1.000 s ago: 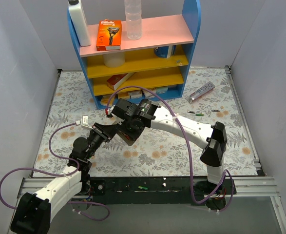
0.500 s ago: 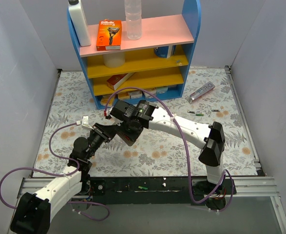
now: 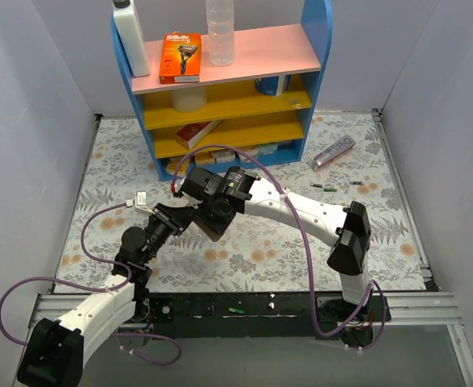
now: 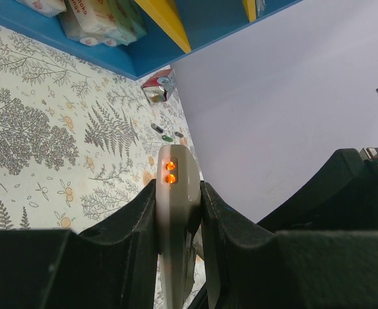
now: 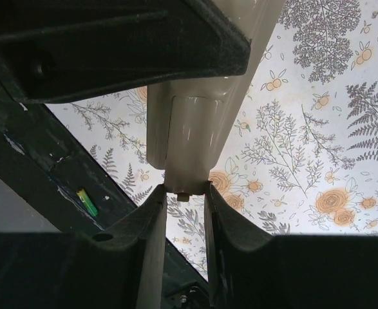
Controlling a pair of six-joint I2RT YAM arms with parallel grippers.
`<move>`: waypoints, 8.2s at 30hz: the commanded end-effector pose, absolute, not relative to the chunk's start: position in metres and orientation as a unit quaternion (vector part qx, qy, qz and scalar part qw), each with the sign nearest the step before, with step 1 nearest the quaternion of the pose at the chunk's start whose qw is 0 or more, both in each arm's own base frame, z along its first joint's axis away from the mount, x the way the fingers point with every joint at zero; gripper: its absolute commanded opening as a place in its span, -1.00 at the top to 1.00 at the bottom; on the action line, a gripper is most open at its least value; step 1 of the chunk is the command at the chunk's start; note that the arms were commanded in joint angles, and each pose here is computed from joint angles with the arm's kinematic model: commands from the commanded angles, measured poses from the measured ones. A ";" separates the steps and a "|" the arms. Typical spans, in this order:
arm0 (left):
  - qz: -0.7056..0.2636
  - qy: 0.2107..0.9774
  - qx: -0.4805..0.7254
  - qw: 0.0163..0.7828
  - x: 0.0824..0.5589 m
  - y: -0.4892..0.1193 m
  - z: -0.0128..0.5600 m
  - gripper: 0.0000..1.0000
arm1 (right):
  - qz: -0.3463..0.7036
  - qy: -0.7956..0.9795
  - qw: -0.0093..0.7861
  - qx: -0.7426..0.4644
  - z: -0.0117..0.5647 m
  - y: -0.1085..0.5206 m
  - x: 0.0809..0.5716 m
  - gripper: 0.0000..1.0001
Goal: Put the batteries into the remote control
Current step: Load the battery cover into the remote control, then place the remote control at the center of the board.
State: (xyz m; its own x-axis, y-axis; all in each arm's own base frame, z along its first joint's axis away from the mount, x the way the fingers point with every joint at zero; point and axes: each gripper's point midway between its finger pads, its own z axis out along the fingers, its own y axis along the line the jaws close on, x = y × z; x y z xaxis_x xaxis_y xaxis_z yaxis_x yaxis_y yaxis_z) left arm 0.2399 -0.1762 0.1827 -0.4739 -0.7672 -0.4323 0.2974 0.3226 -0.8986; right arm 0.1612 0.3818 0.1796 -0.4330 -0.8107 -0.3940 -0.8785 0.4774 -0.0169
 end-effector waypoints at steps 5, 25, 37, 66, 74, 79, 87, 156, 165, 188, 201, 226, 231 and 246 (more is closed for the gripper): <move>-0.589 0.639 -0.188 0.457 0.229 -0.181 0.187 0.99 | 0.120 0.836 0.229 -0.484 0.193 0.400 0.170 0.72; -0.599 0.637 -0.234 0.425 0.230 -0.179 0.182 0.99 | 0.142 0.826 0.230 -0.495 0.206 0.402 0.164 0.14; -0.601 0.630 -0.259 0.419 0.230 -0.174 0.176 1.00 | 0.174 0.821 0.264 -0.475 0.237 0.404 0.165 -0.45; -0.659 0.570 -0.237 0.429 0.229 -0.178 0.243 1.00 | 0.532 0.757 0.292 -0.243 0.256 0.368 0.165 -0.75; -0.674 0.554 -0.229 0.431 0.226 -0.178 0.258 0.99 | 0.546 0.757 0.271 -0.236 0.242 0.372 0.163 -0.66; -0.683 0.545 -0.229 0.430 0.226 -0.178 0.264 0.99 | 0.555 0.755 0.255 -0.240 0.234 0.377 0.161 -0.58; -0.690 0.538 -0.223 0.430 0.224 -0.179 0.271 0.99 | 0.563 0.752 0.243 -0.240 0.225 0.381 0.159 -0.32; -0.662 0.595 -0.182 0.417 0.244 -0.203 0.255 1.00 | 0.658 0.677 0.219 -0.248 0.238 0.379 0.172 -0.53; -0.679 0.576 -0.176 0.420 0.243 -0.204 0.268 1.00 | 0.664 0.673 0.204 -0.253 0.231 0.379 0.167 0.25; -0.686 0.571 -0.182 0.413 0.247 -0.206 0.264 0.99 | 0.657 0.665 0.225 -0.276 0.243 0.380 0.176 -0.43; -0.694 0.563 -0.186 0.408 0.254 -0.209 0.267 0.99 | 0.653 0.671 0.215 -0.278 0.229 0.374 0.178 0.22; -0.367 0.748 -0.198 0.516 0.295 -0.153 0.225 -0.96 | 0.334 0.842 0.305 -0.293 0.154 0.299 0.242 0.97; -0.243 0.783 -0.192 0.539 0.298 -0.117 0.227 -0.96 | 0.144 0.902 0.320 -0.252 0.128 0.241 0.276 0.97; -0.109 0.779 -0.156 0.598 0.276 -0.062 0.221 -0.96 | -0.276 0.911 0.238 -0.193 0.054 0.118 0.300 0.97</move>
State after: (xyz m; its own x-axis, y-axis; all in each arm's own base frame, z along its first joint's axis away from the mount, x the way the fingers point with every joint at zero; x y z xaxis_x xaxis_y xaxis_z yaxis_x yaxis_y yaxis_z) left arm 0.2827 -0.0778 0.2336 -0.2356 -0.4356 -0.8688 -0.0701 0.8992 -0.4319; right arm 0.2956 0.1356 0.0514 -0.7997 -0.4780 -0.3632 -0.2906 0.8376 -0.4627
